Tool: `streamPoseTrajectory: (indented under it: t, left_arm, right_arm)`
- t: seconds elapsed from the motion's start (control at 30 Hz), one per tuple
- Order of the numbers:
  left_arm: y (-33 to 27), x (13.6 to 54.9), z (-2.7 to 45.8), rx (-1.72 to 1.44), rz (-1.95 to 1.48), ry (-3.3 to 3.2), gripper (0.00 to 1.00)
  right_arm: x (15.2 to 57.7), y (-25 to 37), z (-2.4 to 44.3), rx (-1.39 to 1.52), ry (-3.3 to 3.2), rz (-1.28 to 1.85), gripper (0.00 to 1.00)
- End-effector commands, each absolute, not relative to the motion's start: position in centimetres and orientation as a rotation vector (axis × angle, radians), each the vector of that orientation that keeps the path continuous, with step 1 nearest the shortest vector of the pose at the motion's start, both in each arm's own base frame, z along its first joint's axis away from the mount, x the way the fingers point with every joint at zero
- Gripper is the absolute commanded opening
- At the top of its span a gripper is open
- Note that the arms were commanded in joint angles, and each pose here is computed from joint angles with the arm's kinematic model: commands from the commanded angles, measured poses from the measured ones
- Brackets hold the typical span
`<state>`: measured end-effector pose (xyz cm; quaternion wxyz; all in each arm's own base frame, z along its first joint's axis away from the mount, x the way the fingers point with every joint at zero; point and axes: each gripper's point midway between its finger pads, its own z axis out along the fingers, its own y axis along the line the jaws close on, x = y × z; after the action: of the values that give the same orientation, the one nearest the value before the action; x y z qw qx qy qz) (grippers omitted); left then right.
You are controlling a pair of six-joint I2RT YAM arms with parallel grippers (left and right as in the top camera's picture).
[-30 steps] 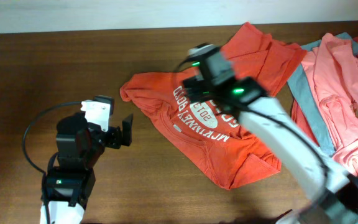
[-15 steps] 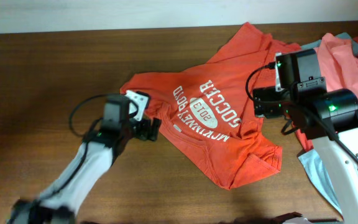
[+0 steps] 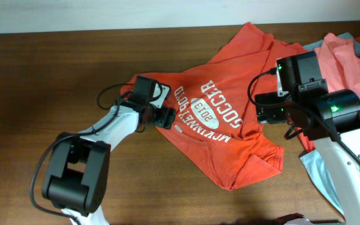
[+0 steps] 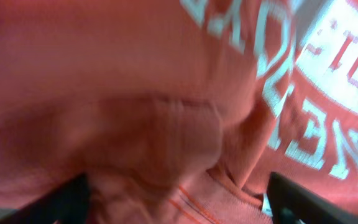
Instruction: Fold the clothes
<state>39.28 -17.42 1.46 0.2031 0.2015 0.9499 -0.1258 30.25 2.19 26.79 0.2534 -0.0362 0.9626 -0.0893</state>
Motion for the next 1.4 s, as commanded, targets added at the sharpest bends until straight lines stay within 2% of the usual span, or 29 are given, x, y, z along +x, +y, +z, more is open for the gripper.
streamPoseTrajectory:
  t: [0.0, 0.03, 0.07, 0.1, 0.13, 0.33, 0.67, 0.7, 0.77, 0.8, 0.83, 0.87, 1.07, 1.37]
  left_arm:
    - [-17.5, 39.1, 0.7, 0.563, -0.349, 2.682, 0.58]
    - [-17.3, 39.0, 0.5, 0.561, -0.334, 2.691, 0.43]
    - [-16.8, 38.9, 0.3, 0.555, -0.299, 2.703, 0.19]
    - [-16.3, 38.9, 0.2, 0.547, -0.262, 2.714, 0.07]
    - [-15.6, 38.9, 0.0, 0.539, -0.211, 2.726, 0.01]
    - [-9.1, 39.8, 1.4, 0.315, 0.157, 2.764, 0.00]
    - [4.7, 46.1, 9.1, -0.194, 0.225, 2.574, 0.00]
    - [5.9, 46.7, 10.1, -0.228, 0.219, 2.549, 0.04]
    - [7.2, 47.5, 11.8, -0.265, 0.182, 2.516, 0.21]
    - [7.7, 47.9, 12.8, -0.278, 0.142, 2.501, 0.37]
    - [7.8, 48.2, 13.5, -0.283, 0.100, 2.495, 0.62]
    - [7.1, 48.3, 14.7, -0.271, -0.014, 2.501, 0.99]
    - [0.8, 44.1, 14.6, -0.200, -0.437, 2.691, 0.99]
    - [-5.4, 34.4, 11.5, -0.186, -0.496, 3.119, 0.99]
  right_arm:
    - [30.1, 2.1, 27.2, -0.081, 2.610, -0.233, 0.99]
    - [30.1, 2.1, 27.1, -0.081, 2.611, -0.233, 0.99]
    - [30.1, 2.1, 27.1, -0.081, 2.611, -0.233, 0.99]
    - [30.1, 2.1, 27.1, -0.081, 2.611, -0.233, 0.99]
    - [30.1, 2.1, 27.1, -0.081, 2.611, -0.233, 0.99]
    - [29.9, 2.0, 27.0, -0.083, 2.621, -0.237, 0.99]
    - [29.5, 1.9, 26.8, -0.087, 2.639, -0.242, 0.99]
    - [29.5, 1.9, 26.8, -0.087, 2.639, -0.242, 0.99]
    - [29.5, 1.9, 26.8, -0.088, 2.642, -0.242, 0.99]
    - [29.4, 1.9, 26.7, -0.088, 2.645, -0.243, 0.99]
    - [29.3, 1.9, 26.7, -0.089, 2.648, -0.244, 0.99]
    - [29.2, 1.9, 26.6, -0.090, 2.655, -0.247, 0.99]
    - [29.2, 1.9, 26.5, -0.091, 2.657, -0.247, 0.99]
    - [29.2, 1.9, 26.5, -0.091, 2.657, -0.247, 0.99]
